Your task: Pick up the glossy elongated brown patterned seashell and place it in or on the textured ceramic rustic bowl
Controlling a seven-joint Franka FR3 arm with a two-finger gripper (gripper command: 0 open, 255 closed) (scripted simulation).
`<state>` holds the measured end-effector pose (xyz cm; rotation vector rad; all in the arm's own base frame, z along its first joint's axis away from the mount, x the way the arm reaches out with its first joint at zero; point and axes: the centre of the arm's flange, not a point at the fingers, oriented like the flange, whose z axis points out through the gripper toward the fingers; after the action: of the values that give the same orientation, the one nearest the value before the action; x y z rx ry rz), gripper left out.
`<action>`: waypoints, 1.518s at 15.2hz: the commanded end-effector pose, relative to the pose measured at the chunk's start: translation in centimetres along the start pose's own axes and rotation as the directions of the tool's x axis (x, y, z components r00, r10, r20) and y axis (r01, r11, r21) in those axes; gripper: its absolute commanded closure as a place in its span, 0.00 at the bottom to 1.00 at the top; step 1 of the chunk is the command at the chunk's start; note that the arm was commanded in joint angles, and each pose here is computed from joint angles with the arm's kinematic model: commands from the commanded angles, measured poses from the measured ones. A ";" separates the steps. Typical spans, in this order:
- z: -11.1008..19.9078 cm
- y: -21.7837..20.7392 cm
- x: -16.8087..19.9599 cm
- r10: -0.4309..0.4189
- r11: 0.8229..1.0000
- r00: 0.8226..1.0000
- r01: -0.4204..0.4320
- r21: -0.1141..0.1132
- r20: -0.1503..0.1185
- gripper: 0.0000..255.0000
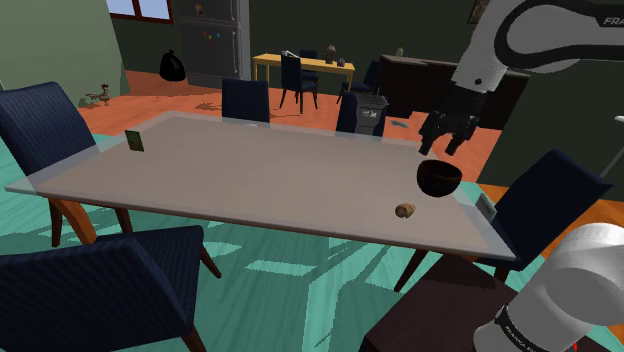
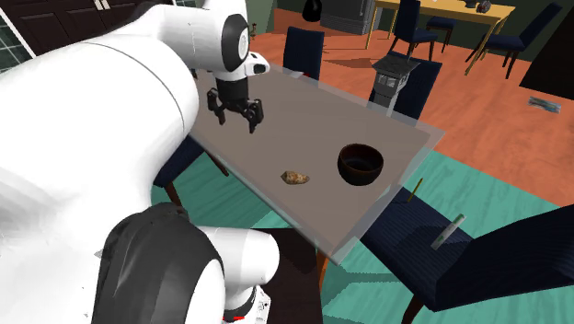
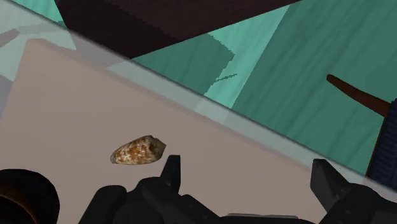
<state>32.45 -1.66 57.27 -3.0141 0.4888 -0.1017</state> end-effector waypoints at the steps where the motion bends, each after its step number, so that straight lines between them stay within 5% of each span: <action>1: 2.4 0.4 1.0 0.060 0.998 0.998 -0.060 -0.011 -0.006 0.00; 6: 8.0 1.9 3.8 0.202 0.978 0.979 -0.203 -0.038 -0.019 0.00; 12: 14.7 4.5 6.8 0.367 0.927 0.929 -0.369 -0.067 -0.038 0.00; 17: 20.1 7.2 9.0 0.496 0.862 0.866 -0.499 -0.089 -0.058 0.00; 23: 26.5 11.0 11.2 0.636 0.759 0.767 -0.641 -0.110 -0.086 0.00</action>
<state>41.69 -12.87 31.59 -2.7899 1.5065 -0.0858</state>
